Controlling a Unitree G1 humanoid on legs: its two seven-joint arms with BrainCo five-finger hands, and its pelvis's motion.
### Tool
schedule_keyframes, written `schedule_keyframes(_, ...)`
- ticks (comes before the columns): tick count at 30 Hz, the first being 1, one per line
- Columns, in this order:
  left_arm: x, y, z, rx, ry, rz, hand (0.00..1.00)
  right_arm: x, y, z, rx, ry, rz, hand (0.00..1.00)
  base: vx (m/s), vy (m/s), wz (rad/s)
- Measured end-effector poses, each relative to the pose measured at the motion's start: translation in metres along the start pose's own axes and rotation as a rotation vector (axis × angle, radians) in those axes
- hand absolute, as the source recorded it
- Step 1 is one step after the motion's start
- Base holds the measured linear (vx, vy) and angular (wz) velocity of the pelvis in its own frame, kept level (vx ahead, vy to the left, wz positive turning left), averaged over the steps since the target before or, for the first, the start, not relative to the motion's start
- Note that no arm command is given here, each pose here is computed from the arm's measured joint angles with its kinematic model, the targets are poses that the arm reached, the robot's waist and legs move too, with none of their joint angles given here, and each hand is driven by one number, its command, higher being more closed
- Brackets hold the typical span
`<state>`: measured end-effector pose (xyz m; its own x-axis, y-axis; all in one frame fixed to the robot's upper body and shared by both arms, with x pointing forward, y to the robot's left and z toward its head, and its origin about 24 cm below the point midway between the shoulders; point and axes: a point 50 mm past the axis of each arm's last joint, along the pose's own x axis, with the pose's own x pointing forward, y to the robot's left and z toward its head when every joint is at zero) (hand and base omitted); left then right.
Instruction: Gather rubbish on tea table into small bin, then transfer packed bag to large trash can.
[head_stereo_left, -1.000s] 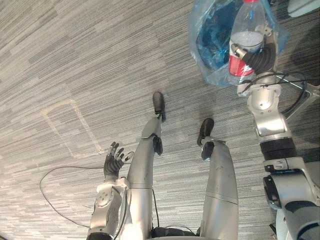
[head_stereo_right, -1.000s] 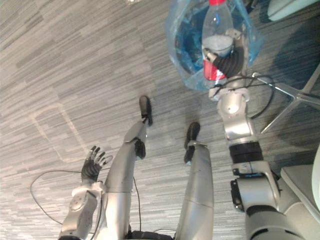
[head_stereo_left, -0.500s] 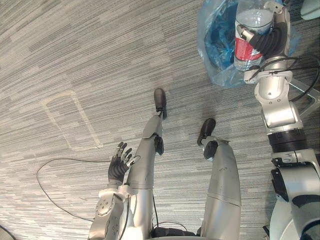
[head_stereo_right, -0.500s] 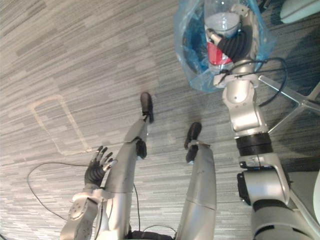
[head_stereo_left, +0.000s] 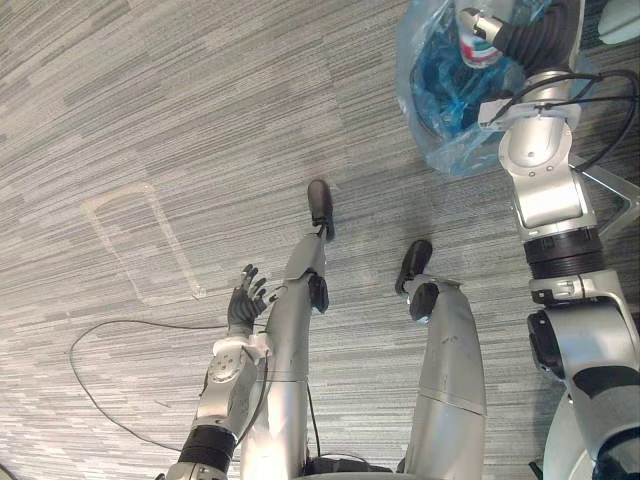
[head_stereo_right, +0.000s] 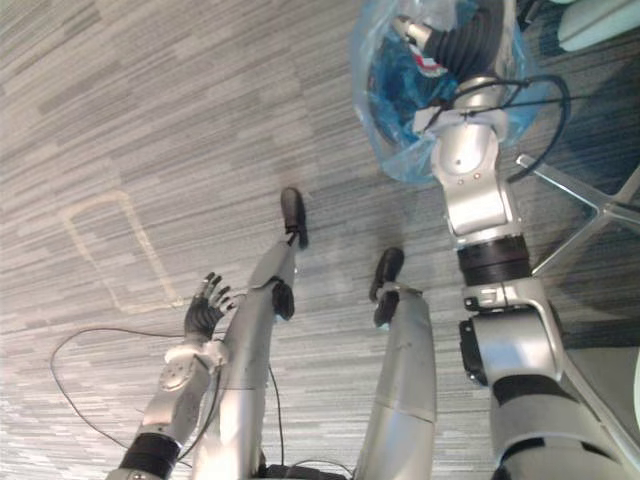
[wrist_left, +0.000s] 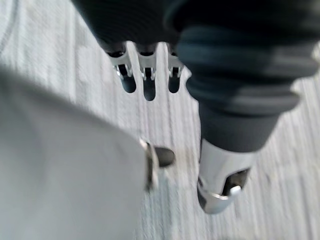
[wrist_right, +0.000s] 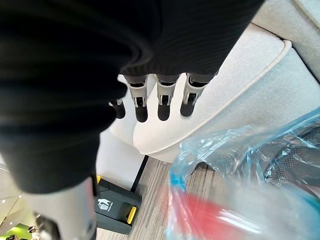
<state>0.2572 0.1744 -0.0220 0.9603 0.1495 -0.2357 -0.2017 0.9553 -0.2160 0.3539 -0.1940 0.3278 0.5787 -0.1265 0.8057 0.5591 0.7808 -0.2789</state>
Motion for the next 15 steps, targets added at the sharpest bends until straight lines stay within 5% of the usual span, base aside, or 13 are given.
schedule_keyframes(15,0.016,0.000,0.002,0.013,0.021,0.041,0.00,-0.040,0.039,-0.048,-0.341,0.110,0.237,0.00,-0.05,0.008,-0.08)
